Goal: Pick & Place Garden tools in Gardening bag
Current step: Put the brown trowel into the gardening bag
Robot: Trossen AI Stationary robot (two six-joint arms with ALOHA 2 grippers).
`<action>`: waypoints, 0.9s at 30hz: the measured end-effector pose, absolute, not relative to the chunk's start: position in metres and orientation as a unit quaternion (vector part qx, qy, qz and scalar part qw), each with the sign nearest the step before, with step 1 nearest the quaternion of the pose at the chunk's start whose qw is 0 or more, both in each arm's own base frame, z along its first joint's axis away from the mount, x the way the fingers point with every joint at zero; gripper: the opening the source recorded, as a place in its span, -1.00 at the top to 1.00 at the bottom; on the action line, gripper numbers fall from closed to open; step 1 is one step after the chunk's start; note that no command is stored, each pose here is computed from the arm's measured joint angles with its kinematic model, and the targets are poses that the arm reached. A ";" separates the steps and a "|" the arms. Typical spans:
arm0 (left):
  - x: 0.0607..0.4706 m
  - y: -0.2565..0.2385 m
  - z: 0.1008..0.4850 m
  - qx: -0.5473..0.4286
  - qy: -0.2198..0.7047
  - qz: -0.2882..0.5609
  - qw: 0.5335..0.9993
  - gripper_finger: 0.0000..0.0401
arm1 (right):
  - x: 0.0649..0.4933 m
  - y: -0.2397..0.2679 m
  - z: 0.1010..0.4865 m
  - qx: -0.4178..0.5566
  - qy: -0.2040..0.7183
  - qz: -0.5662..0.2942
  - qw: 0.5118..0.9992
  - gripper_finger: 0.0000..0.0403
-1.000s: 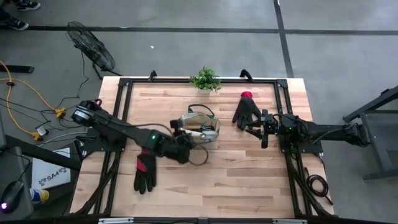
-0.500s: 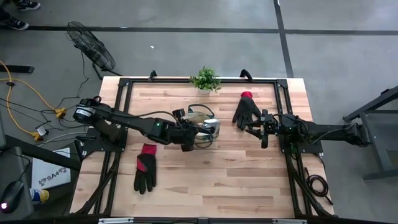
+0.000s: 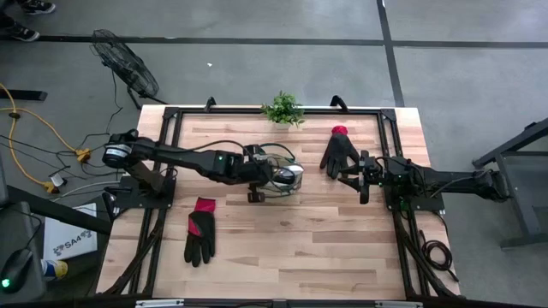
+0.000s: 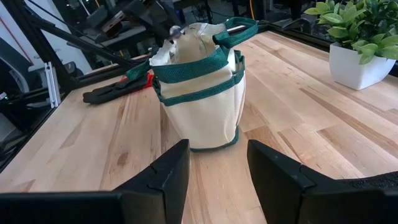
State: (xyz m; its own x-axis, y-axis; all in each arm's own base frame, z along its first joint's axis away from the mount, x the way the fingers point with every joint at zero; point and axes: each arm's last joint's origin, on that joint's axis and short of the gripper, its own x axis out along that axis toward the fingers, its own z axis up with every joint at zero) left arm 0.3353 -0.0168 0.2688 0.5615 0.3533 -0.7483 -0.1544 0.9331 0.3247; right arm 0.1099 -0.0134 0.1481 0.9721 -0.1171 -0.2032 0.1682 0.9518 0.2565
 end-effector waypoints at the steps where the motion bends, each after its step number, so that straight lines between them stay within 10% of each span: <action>1: 0.335 -0.015 0.268 0.110 0.449 0.144 0.875 0.71 | 0.110 -0.013 0.148 0.137 0.093 -0.073 0.983 0.24; 27: 0.332 0.009 0.260 0.132 0.503 0.081 0.850 0.71 | 0.110 -0.013 0.148 0.137 0.093 -0.073 0.983 0.24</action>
State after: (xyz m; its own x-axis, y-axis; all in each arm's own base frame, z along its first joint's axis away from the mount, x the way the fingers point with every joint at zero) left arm 0.3320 0.0093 0.2596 0.4806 0.2700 -0.8343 -0.0045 0.9522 0.3056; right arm 0.1099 -0.0134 0.1481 0.9721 -0.1171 -0.2034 0.1684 0.9517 0.2567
